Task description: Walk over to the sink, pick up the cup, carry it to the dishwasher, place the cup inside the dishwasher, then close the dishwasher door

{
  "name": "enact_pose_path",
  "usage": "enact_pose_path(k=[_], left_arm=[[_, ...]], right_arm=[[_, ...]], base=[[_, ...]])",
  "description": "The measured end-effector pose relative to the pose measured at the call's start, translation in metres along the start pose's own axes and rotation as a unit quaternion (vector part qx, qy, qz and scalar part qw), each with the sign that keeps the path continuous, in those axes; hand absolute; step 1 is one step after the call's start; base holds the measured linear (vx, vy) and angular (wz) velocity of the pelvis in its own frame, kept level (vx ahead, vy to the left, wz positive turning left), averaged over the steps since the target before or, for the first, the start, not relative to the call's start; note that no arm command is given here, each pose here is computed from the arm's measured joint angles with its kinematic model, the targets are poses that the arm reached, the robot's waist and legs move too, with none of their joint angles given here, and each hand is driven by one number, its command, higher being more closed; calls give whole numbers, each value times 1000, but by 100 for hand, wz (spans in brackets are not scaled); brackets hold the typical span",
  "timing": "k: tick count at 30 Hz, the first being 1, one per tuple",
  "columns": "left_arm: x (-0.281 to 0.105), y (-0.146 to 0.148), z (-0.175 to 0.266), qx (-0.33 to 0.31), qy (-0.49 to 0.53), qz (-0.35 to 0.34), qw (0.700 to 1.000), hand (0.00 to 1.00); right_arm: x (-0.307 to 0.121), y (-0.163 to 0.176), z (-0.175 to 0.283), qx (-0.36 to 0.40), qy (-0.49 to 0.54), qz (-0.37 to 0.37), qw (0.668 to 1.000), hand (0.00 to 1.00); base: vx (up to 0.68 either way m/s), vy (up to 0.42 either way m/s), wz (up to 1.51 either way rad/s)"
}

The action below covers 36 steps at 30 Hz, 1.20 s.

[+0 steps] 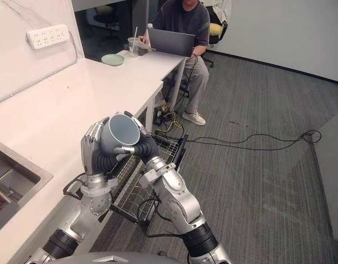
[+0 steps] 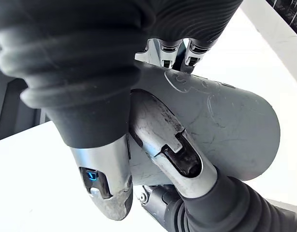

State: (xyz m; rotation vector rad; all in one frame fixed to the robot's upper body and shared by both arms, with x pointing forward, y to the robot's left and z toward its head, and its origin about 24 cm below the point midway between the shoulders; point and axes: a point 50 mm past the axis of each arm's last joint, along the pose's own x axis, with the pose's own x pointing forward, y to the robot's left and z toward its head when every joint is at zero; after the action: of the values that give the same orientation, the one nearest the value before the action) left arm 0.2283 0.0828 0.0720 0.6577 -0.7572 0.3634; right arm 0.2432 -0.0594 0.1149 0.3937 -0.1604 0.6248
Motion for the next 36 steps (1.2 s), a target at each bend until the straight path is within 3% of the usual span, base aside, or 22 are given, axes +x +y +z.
enact_pose_path(k=[1, 19, 20, 26, 36], left_arm=[[0, 0, 0, 3, -2, -1, 1000, 100], [4, 2, 4, 3, -11, 9, 1000, 100], [4, 3, 4, 3, -11, 9, 1000, 0], [-5, -8, 26, -49, -45, -18, 998, 0], [-5, -6, 24, -47, -40, -13, 998, 0]], right_arm=[[-1, -1, -1, -2, 4, -1, 1000, 100], [-2, 1, -1, -8, -6, -11, 1000, 100], [-2, 1, 0, -8, -8, -13, 1000, 100], [-1, -2, 3, -11, -27, -50, 998, 100], [1, -1, 2, -5, -35, -68, 997, 100]], base=[[0, 0, 0], [0, 0, 0], [0, 0, 0], [0, 0, 0], [0, 0, 0]])
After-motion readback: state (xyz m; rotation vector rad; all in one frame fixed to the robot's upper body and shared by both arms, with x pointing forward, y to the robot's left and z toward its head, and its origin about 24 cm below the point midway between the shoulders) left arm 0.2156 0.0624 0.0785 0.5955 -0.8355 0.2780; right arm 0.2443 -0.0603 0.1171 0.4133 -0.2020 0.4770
